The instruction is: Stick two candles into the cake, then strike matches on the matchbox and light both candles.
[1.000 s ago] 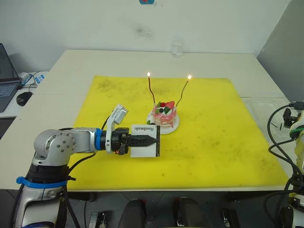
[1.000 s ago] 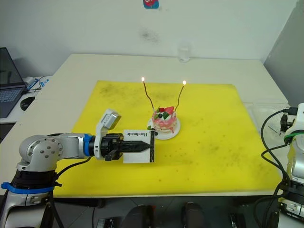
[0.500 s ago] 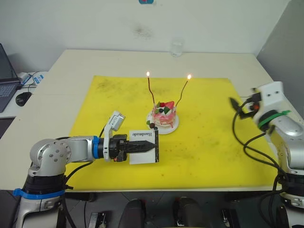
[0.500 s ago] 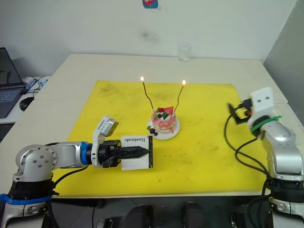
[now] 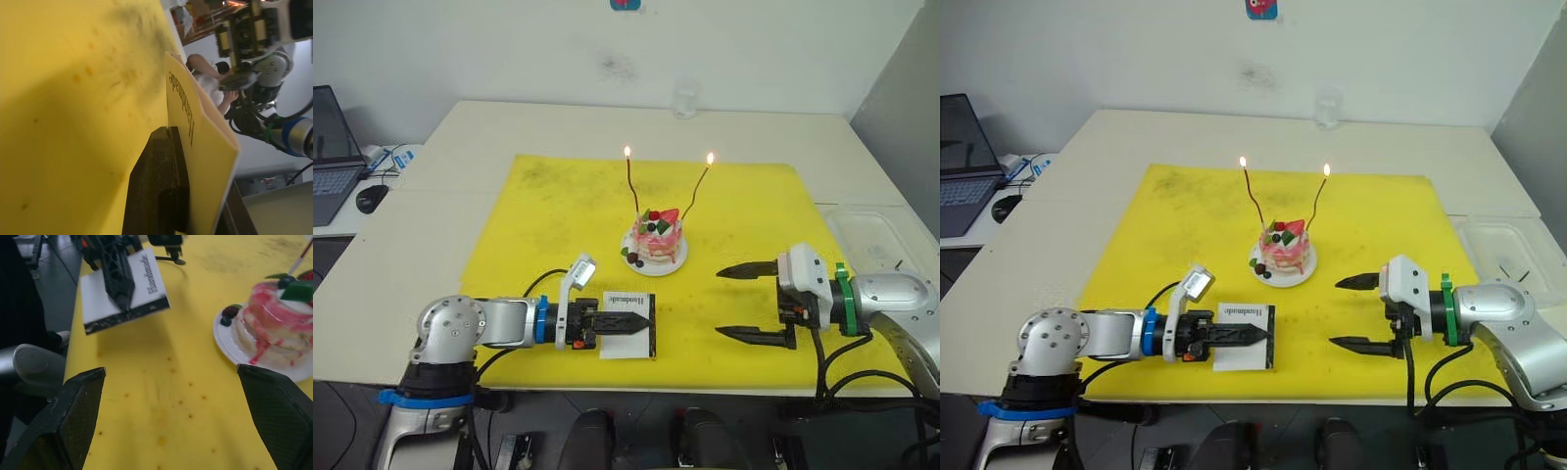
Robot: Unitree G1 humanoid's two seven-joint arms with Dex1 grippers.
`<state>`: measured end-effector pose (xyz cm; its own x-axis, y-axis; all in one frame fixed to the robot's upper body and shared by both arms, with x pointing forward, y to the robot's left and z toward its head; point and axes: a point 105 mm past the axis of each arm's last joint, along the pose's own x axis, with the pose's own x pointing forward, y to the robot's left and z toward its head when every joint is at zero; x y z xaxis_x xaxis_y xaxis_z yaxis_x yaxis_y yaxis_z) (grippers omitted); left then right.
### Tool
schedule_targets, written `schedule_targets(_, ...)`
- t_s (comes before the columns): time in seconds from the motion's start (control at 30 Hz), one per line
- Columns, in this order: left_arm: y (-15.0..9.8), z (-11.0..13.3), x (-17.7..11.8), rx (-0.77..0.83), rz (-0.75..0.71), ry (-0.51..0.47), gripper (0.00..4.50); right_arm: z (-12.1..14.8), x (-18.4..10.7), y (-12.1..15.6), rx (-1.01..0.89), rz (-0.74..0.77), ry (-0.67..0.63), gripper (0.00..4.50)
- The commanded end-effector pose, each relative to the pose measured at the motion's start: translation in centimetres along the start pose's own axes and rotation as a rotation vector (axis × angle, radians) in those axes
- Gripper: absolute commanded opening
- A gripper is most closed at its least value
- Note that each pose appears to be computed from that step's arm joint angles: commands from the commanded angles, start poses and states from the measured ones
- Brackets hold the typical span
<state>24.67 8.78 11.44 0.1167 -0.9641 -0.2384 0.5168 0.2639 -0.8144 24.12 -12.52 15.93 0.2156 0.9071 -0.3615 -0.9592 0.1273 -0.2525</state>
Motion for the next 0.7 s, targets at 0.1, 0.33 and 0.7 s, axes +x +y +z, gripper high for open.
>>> schedule_targets(0.1,0.2,1.5,1.4,-0.008,0.010,-0.026,0.00,0.7,0.2,-0.3,-0.049,-0.022,-0.020,4.48)
schedule_targets(0.33,0.7,1.7,2.1,-0.017,0.022,-0.028,0.00,0.4,0.0,-0.4,-0.037,-0.048,-0.013,4.48)
schedule_targets(0.7,1.0,1.5,1.8,-0.036,0.038,-0.024,1.57,0.6,0.4,-0.7,-0.041,-0.067,-0.027,4.50)
